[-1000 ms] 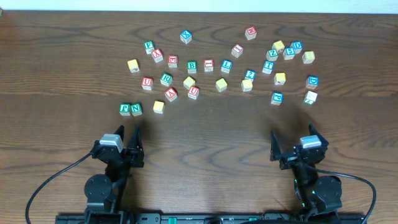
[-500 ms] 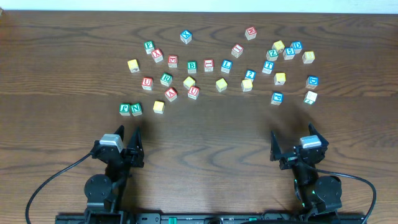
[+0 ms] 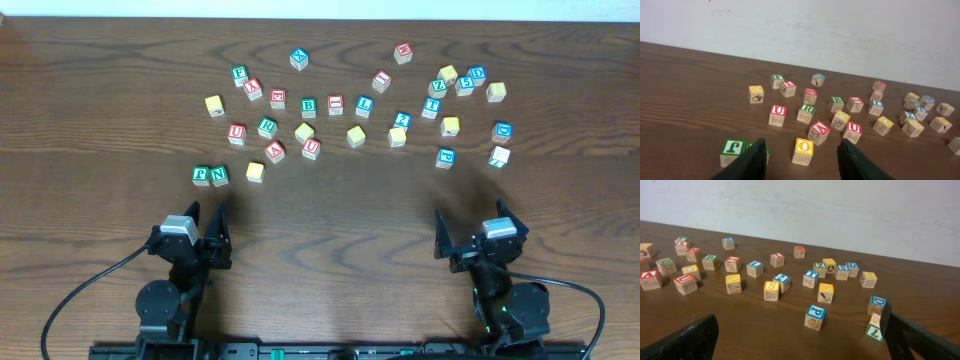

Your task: Spell out ROBOT

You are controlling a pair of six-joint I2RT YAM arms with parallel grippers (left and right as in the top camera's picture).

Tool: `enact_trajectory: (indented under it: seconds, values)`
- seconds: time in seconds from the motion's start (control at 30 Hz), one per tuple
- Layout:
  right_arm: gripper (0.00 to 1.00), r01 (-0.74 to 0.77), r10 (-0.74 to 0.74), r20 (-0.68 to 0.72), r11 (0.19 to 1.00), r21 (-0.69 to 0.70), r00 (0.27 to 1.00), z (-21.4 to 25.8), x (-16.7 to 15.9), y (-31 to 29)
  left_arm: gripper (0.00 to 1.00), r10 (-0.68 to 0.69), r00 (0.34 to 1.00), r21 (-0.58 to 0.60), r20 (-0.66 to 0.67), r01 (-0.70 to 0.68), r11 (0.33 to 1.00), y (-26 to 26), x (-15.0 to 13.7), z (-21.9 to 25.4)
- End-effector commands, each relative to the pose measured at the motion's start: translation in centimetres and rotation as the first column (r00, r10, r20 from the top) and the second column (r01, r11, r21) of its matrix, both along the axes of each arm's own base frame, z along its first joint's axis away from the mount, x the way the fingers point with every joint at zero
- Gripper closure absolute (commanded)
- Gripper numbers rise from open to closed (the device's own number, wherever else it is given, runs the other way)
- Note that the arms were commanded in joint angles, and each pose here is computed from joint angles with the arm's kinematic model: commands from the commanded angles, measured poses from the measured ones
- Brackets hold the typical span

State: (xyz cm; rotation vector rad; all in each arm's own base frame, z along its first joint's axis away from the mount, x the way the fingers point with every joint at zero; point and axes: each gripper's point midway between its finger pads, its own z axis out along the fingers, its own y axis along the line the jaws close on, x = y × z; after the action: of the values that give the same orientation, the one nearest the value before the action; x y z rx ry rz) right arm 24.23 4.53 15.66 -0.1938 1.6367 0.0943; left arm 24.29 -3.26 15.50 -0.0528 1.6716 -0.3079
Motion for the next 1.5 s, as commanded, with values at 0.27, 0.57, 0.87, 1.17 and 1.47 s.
enact_trajectory:
  seconds: [0.27, 0.57, 0.87, 1.17, 1.47]
  values:
    - [0.01, -0.033, 0.033, -0.003, 0.999, 0.016, 0.999, 0.0, -0.2, 0.8, 0.55, -0.012, 0.999, 0.010, -0.046, 0.013, 1.000, -0.1, -0.1, -1.5]
    - [0.01, -0.037, 0.037, -0.010, 0.999, 0.015, 0.999, -0.2, -0.2, 0.9, 0.55, -0.008, 0.999, 0.010, -0.045, 0.009, 1.000, -0.1, -0.1, -1.5]
    - [0.01, -0.037, 0.037, -0.010, 0.999, 0.015, 0.999, -0.2, -0.2, 0.9, 0.55, -0.017, 0.998, 0.009, -0.064, 0.018, 1.000, -0.2, -0.5, -0.8]
    - [0.01, -0.037, 0.037, -0.010, 0.999, 0.015, 0.999, -0.2, -0.2, 0.9, 0.55, -0.053, 0.928, 0.024, -0.369, 0.066, 0.998, -0.9, 2.1, 8.0]
    - [0.01, -0.037, 0.037, -0.010, 0.999, 0.015, 0.999, -0.2, -0.2, 0.9, 0.55, -0.070, 0.693, -0.004, -0.718, 0.097, 0.995, -1.6, 7.0, 4.4]
